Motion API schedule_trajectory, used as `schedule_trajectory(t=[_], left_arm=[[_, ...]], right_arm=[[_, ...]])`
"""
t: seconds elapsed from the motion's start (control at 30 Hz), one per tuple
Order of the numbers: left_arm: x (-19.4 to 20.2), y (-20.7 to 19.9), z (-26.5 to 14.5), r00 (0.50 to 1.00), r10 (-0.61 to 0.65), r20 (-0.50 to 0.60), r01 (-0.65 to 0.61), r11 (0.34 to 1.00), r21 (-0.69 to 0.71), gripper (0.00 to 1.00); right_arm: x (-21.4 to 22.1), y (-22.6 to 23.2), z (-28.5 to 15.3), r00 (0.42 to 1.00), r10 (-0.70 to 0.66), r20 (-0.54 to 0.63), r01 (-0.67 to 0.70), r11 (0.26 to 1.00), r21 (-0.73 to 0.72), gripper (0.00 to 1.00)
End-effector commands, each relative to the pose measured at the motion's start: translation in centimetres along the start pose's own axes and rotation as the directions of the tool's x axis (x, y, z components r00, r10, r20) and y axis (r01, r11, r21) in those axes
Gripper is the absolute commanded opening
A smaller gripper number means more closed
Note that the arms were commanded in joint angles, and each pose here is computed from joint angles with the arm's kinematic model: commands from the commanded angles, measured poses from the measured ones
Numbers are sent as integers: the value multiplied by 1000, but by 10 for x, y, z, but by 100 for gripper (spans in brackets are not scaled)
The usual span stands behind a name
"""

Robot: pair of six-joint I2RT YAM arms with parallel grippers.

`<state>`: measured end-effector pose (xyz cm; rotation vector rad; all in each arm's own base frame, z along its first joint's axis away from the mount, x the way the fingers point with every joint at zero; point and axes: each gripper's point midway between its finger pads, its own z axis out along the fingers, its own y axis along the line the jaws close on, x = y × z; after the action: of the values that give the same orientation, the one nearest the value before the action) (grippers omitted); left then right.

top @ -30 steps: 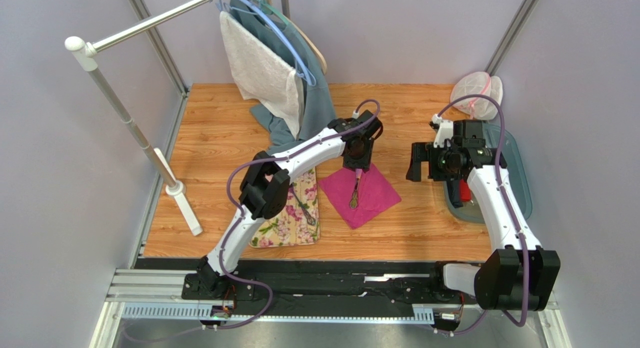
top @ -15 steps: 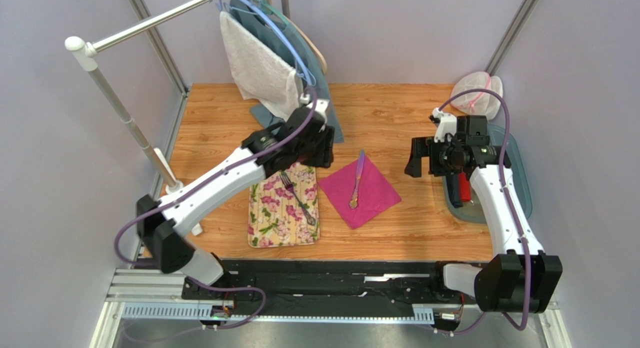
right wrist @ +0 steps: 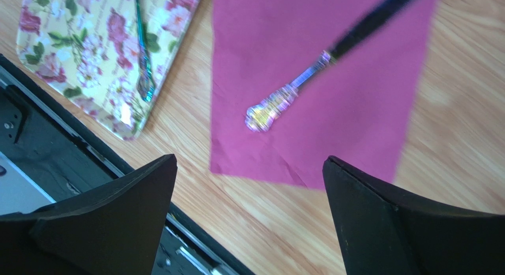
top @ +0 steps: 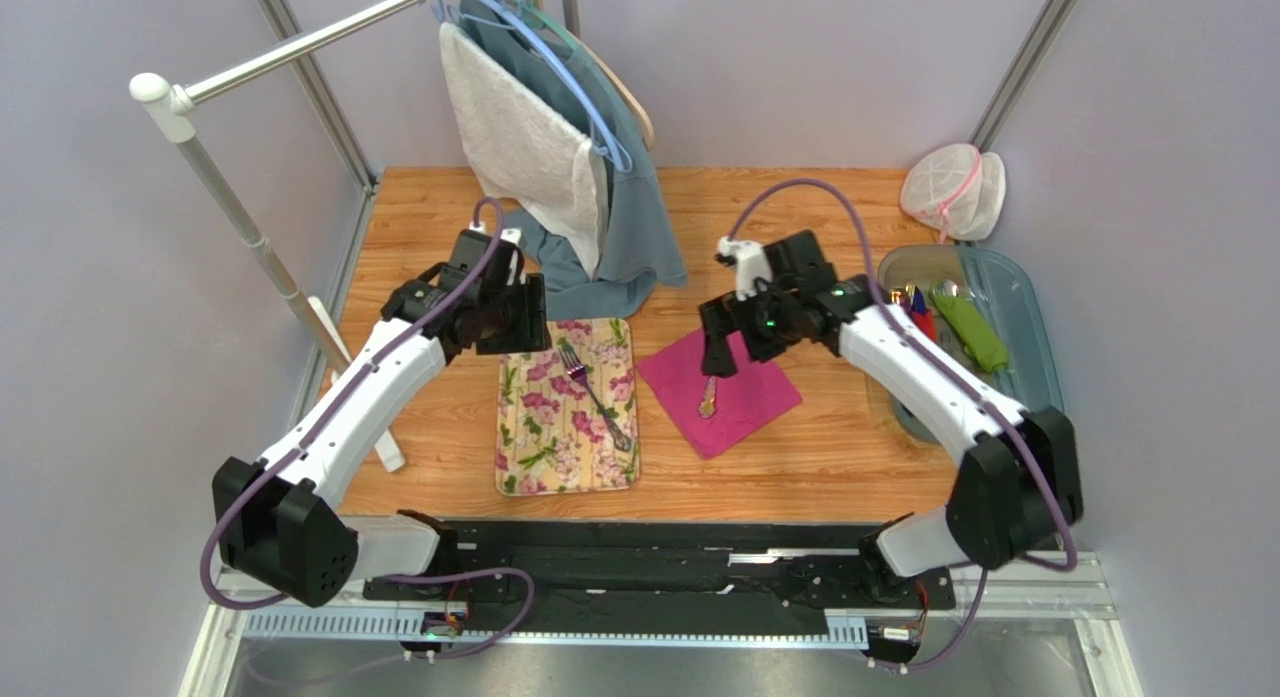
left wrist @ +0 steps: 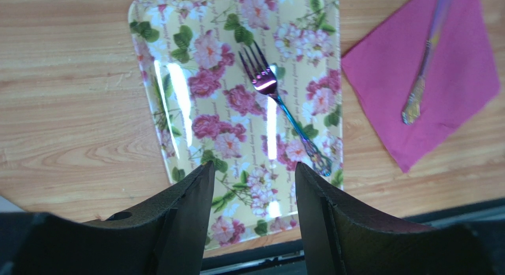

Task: Place the utensils on the paper napkin and roll it up

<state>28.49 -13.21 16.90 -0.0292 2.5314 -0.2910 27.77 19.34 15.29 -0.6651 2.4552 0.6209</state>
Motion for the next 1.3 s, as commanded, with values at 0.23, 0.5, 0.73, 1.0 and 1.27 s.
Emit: schedule_trajectory(t=[0.23, 0.5, 0.73, 1.0, 1.27], left_arm=[[-15, 44, -75, 995, -87, 50, 81, 990, 115, 61], [-11, 51, -97, 983, -164, 83, 151, 977, 151, 61], [-6, 54, -99, 978, -189, 83, 175, 973, 151, 61], [-2, 53, -98, 979, -191, 71, 179, 972, 154, 61], [-3, 54, -102, 977, -195, 82, 182, 972, 150, 60]], right_arm=[[-55, 98, 110, 997, -64, -31, 64, 998, -17, 83], [-41, 132, 153, 983, -150, -108, 151, 989, -1, 59], [-27, 144, 178, 963, -225, -149, 232, 972, 25, 52], [-26, 145, 193, 954, -255, -159, 269, 960, 77, 49], [-21, 143, 208, 949, -257, -181, 277, 956, 100, 40]])
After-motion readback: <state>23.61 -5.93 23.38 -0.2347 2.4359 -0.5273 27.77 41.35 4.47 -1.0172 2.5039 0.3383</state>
